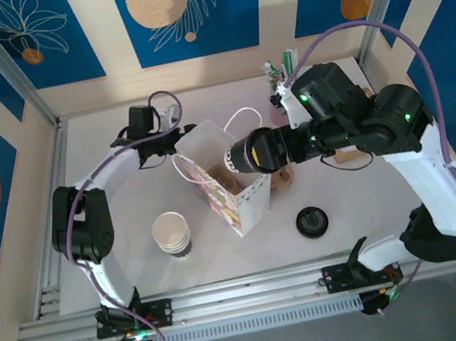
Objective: Pack the takeout coffee
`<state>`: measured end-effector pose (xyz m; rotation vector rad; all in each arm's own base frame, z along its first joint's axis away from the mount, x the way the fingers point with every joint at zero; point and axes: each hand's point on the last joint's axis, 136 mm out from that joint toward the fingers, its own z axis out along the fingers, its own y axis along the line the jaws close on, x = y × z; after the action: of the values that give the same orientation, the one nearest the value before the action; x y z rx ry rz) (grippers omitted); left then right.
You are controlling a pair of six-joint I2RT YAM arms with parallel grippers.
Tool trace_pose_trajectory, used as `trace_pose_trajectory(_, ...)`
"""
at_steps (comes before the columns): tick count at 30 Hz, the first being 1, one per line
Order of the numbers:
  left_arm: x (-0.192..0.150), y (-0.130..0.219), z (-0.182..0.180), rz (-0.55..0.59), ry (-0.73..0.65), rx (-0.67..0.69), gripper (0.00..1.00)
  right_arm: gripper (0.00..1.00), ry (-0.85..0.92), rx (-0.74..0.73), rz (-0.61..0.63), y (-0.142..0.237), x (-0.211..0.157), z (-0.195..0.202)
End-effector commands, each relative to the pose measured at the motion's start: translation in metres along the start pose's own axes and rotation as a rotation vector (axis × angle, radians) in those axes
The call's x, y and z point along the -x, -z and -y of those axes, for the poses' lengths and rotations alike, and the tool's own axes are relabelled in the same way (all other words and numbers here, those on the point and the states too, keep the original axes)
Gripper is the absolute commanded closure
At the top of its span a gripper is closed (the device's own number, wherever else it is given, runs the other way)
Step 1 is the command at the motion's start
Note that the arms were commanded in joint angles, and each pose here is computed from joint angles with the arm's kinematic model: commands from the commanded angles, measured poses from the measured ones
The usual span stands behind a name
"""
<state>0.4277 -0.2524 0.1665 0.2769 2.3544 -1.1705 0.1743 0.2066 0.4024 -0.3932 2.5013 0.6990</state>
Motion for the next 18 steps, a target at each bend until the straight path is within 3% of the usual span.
trace_pose_trajectory(1, -0.006, 0.001, 0.021, -0.008, -0.025, -0.058, 0.20, 0.37, -0.001, -0.045, -0.079, -0.002, -0.014, 0.004)
trace_pose_trajectory(11, -0.009, -0.001, 0.050, -0.004, -0.018, -0.139, 0.19, 0.37, 0.059, -0.178, -0.216, -0.025, -0.024, 0.007)
trace_pose_trajectory(18, 0.003, 0.021, 0.031, 0.047, 0.054, -0.030, 0.17, 0.37, 0.065, -0.220, -0.269, -0.041, -0.029, 0.011)
